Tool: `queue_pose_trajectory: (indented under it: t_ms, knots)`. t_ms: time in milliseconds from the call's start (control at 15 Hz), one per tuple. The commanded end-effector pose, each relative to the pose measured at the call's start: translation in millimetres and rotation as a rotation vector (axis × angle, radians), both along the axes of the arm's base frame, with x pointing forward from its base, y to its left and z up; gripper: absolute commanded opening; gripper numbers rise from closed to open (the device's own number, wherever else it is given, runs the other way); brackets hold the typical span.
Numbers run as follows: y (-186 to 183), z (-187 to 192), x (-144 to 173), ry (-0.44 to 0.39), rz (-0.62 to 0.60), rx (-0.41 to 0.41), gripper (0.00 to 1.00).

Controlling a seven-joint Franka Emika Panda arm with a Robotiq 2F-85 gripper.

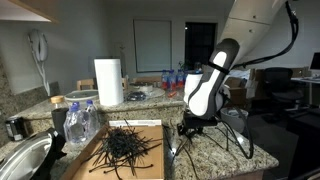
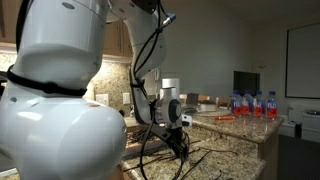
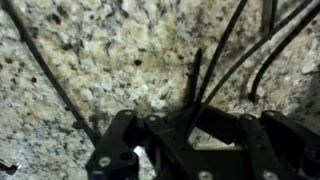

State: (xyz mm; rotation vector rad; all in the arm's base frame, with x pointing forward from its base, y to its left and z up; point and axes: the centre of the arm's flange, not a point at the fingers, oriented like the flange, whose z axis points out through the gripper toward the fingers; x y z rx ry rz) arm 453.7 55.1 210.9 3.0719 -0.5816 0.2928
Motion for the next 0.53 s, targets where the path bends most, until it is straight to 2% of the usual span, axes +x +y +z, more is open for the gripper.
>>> queue_pose_trajectory:
  t_ms: [0,467]
  knots:
    - [-1.1,18.8,-15.3,0.028,0.056,0.005,0.06]
    - [3.2,79.3,-9.6,0.018,0.157,-0.027,0.07]
